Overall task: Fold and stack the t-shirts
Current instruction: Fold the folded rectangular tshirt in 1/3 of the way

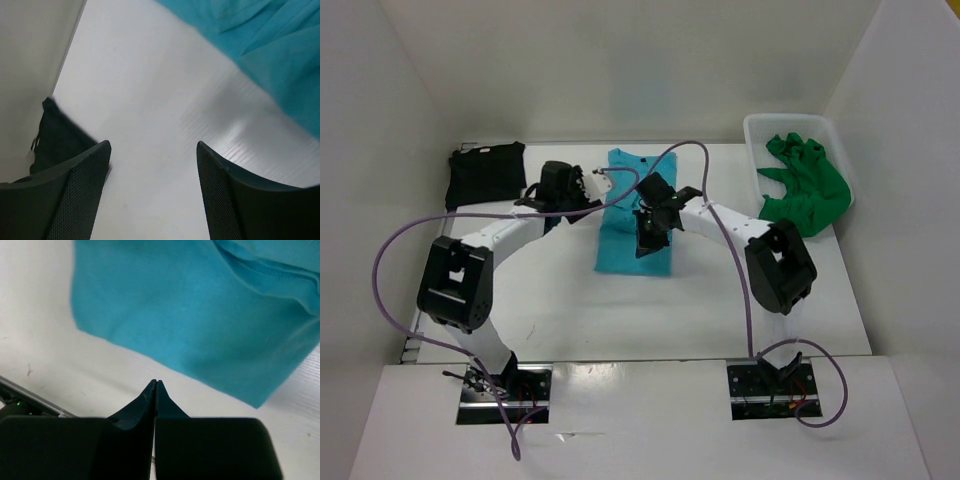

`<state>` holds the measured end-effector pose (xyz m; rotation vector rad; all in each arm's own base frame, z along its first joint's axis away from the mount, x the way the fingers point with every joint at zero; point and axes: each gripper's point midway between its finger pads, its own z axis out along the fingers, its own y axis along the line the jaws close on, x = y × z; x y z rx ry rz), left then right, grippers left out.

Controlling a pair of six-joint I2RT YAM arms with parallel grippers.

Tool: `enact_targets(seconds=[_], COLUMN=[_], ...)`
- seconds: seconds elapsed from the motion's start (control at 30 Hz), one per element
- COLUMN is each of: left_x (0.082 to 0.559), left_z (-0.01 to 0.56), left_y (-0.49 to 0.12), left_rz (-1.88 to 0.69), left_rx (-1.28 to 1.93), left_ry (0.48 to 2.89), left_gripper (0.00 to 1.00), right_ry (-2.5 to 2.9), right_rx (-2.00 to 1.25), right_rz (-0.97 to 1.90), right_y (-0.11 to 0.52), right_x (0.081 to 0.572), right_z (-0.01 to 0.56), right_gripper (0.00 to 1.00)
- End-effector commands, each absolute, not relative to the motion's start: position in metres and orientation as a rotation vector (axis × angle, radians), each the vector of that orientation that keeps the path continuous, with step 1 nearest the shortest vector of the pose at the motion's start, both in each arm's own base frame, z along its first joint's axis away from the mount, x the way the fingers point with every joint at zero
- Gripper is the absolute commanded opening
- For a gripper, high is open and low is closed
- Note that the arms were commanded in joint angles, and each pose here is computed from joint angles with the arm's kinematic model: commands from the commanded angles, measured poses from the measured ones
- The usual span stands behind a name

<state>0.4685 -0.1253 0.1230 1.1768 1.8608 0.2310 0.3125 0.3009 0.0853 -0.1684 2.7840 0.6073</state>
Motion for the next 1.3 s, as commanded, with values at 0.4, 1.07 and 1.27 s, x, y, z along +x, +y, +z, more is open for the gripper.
enact_targets(seconds=[0.4,1.07,1.27], left_x=[0.417,0.326,0.298], left_z=[0.124,0.090,0.064], left_y=[-0.092,-0.163,-0.173], left_rz=[0.138,-0.034,-0.041], left_rx=[1.005,1.921,2.089], left_ry=[2.052,1.619,1.472], left_gripper=[0.77,0.87,0.96], right_ry=[2.811,2.601,2.701], right_rx=[-0.172,0.009,0.046], right_rz=[0.206,0.068,0.385], right_y=[0.280,0.216,0.217], right_x=[0.422,0.473,0.394], right_z=[0.026,0.142,0.107], right_gripper=[0.00,0.52,0.73])
